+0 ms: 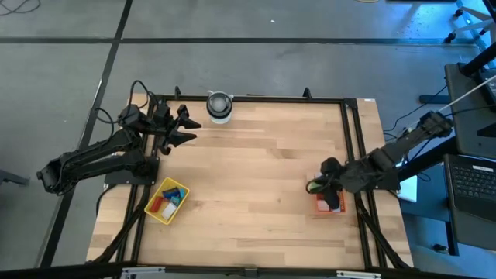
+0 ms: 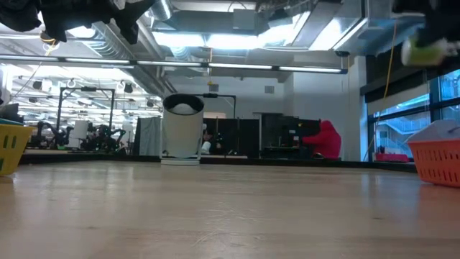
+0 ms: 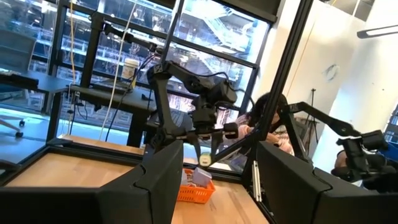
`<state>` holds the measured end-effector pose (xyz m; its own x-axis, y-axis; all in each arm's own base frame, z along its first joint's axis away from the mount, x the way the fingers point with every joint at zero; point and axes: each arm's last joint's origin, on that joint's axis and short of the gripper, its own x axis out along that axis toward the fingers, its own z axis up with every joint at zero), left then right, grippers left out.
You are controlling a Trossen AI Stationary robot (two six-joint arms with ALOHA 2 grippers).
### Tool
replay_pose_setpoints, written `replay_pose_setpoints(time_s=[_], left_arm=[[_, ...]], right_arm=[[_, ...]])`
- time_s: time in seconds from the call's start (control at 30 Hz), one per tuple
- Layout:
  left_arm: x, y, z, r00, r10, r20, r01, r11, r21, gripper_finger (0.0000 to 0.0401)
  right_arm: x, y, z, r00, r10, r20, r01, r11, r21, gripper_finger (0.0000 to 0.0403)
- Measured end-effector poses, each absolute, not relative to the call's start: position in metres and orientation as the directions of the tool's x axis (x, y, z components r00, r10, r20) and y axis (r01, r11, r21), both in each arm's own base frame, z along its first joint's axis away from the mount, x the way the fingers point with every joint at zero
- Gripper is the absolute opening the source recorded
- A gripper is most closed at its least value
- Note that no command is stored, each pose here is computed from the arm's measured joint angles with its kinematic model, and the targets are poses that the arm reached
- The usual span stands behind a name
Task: Pick & Place Office items
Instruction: Put the green charger adapter into the orange basket
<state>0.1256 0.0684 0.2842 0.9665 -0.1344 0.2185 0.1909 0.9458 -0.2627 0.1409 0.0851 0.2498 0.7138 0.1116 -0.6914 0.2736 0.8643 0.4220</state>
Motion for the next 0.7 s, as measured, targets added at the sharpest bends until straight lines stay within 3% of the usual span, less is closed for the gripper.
replay_pose_setpoints(time_s=[0.7], left_arm=[[0.126, 0.069, 0.284, 0.969, -0.108, 0.223, 0.163, 0.956, -0.244, 0.0200]], right_arm=[[0.109, 0.106, 0.189, 0.493, 0.167, -0.854, 0.449, 0.792, 0.415, 0.0134]])
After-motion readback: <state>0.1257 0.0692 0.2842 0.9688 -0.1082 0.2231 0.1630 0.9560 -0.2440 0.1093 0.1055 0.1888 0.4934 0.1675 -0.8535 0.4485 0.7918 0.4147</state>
